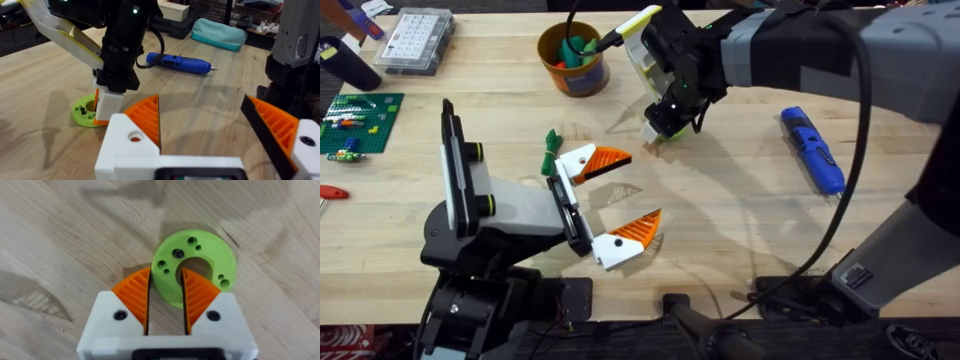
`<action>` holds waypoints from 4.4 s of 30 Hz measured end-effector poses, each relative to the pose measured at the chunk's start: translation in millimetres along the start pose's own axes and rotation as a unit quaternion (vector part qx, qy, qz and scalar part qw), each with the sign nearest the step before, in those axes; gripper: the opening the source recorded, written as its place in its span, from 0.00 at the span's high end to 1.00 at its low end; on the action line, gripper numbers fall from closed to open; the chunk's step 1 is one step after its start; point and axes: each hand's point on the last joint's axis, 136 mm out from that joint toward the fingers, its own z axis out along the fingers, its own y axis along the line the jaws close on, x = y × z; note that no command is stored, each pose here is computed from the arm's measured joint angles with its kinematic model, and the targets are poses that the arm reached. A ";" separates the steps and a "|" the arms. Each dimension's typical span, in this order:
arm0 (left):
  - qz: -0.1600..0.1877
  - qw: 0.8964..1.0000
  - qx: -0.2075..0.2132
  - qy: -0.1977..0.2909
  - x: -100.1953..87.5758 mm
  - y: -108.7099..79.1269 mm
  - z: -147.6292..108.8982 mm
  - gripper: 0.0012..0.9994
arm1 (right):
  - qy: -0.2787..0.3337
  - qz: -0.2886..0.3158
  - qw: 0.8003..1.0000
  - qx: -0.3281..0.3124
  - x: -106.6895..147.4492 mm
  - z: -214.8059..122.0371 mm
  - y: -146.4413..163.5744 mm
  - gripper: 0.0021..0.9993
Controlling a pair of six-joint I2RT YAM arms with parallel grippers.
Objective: Pick up the gripper from the table and insert it into the empty holder that is missing its gripper. Then pick up a screw, insert it into the mounting hole, and use the screwdriver to tighten it. Finally, clean up the table by picking up the vegetable and placing it into the bucket.
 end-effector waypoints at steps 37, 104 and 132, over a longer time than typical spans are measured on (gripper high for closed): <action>0.000 1.000 0.000 0.000 -0.1 0.0 0.0 0.01 | -0.030 -0.002 1.000 0.001 -29.5 -24.3 -0.6 0.66; 0.000 1.000 0.000 0.000 -0.1 0.0 0.0 0.01 | -0.015 -0.021 1.000 0.013 -32.0 0.2 -7.3 1.00; 0.000 1.000 0.000 0.000 -0.1 0.0 0.0 0.01 | -0.081 -0.023 0.996 0.020 -51.6 -137.7 -2.8 1.00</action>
